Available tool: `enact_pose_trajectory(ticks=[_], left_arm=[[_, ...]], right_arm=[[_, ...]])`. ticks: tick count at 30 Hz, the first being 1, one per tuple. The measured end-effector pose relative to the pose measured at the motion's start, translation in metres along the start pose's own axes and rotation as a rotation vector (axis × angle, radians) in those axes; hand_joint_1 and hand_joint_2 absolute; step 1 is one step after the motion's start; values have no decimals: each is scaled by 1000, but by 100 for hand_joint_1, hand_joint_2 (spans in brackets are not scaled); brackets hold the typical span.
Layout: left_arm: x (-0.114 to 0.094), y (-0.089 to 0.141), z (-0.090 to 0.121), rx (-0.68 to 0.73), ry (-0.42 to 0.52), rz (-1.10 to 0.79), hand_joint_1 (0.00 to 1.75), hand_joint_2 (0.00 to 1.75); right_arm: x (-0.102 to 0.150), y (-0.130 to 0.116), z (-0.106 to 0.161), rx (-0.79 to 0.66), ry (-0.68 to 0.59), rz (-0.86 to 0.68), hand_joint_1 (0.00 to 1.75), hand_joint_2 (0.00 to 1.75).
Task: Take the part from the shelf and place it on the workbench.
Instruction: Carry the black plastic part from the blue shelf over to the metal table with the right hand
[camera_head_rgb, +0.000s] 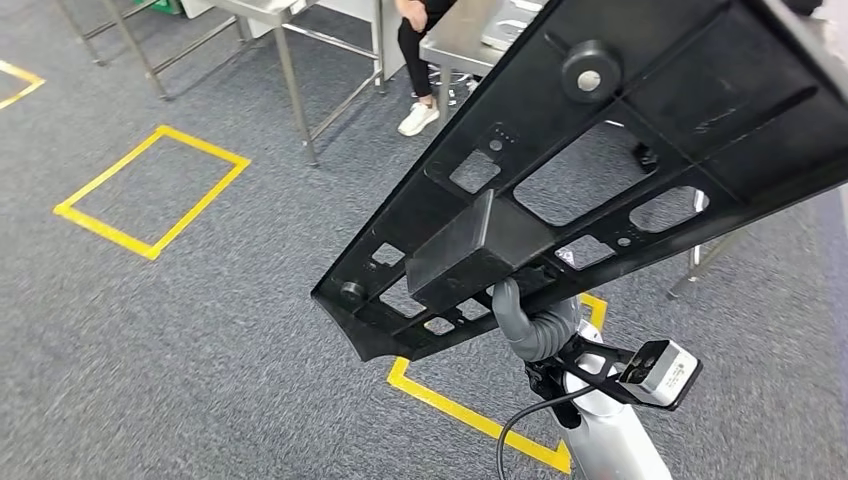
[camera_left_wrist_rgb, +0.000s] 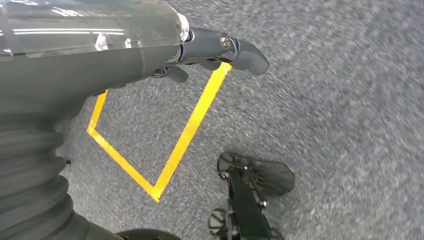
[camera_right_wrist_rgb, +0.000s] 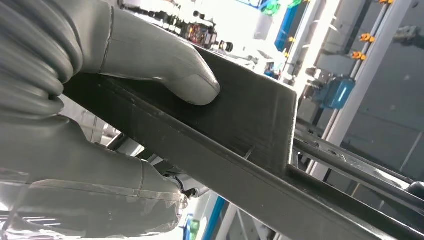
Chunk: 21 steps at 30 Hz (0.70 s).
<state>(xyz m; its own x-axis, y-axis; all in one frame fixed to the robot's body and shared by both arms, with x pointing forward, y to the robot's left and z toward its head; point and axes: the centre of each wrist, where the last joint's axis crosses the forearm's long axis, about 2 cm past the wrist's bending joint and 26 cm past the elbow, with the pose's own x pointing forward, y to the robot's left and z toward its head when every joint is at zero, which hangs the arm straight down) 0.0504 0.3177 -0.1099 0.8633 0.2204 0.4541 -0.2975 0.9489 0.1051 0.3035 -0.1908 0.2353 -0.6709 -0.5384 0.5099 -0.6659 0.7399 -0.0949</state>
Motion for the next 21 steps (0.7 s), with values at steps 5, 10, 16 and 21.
enact_pose_trajectory(ticks=[5, 10, 16, 21], left_arm=[[1, -1, 0, -16, -8, 8, 0, 175], [3, -3, -1, -26, -15, 12, 0, 175], [-1, -2, 0, -29, -8, 17, 0, 175], [0, -1, 0, -35, -13, 16, 0, 175]], right_arm=[[0, -1, -2, 1, -4, 0, 175, 175], [-1, -1, -1, -4, -4, -7, 175, 175], [-4, 0, 3, -9, 11, -13, 175, 175], [-4, -1, 3, -4, 12, -20, 175, 175]])
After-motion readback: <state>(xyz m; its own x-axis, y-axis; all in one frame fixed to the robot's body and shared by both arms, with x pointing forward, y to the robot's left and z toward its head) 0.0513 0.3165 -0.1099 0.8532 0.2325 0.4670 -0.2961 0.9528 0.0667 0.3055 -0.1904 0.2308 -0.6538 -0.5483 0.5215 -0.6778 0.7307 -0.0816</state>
